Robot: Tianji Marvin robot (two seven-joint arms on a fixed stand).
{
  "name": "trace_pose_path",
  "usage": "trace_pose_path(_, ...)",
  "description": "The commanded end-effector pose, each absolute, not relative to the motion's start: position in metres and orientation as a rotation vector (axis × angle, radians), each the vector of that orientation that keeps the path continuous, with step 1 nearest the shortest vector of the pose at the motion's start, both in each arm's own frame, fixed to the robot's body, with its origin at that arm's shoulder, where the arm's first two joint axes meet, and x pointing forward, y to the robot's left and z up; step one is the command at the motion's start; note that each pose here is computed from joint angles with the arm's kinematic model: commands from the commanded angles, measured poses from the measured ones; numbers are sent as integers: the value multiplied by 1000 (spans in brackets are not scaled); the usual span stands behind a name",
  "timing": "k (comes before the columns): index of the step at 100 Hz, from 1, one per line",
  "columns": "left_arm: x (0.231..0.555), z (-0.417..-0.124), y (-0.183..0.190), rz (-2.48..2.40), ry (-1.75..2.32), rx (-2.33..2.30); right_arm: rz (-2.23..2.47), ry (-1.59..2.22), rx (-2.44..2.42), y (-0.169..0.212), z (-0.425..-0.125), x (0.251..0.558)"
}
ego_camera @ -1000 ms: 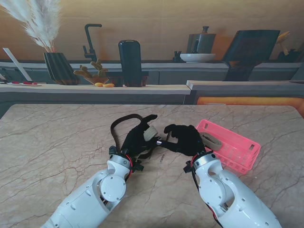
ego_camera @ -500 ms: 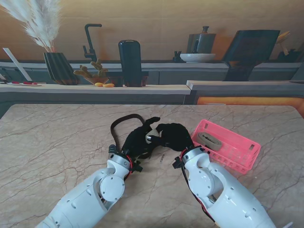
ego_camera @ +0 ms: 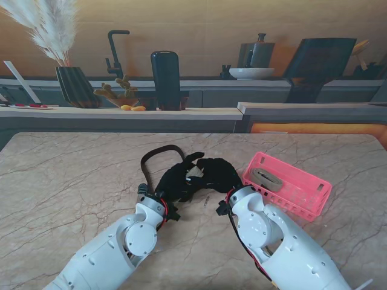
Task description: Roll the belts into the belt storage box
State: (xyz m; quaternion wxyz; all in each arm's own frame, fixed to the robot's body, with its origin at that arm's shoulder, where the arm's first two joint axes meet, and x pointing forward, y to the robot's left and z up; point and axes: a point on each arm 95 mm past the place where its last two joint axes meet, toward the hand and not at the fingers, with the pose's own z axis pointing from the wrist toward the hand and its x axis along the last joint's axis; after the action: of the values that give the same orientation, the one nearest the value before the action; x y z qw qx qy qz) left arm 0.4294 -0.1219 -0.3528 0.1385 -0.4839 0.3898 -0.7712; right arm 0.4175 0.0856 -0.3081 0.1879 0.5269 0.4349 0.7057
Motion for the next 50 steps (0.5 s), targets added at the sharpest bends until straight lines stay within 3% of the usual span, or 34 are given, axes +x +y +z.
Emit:
trace_pose_path(1, 428, -349, -123, -2239, 1139, -1387, 2016, 1162, 1525, 86, -305, 412)
trace_pose_path(50, 427, -346, -113, -2276, 1063, -1391, 2122, 829, 1831, 50, -283, 401)
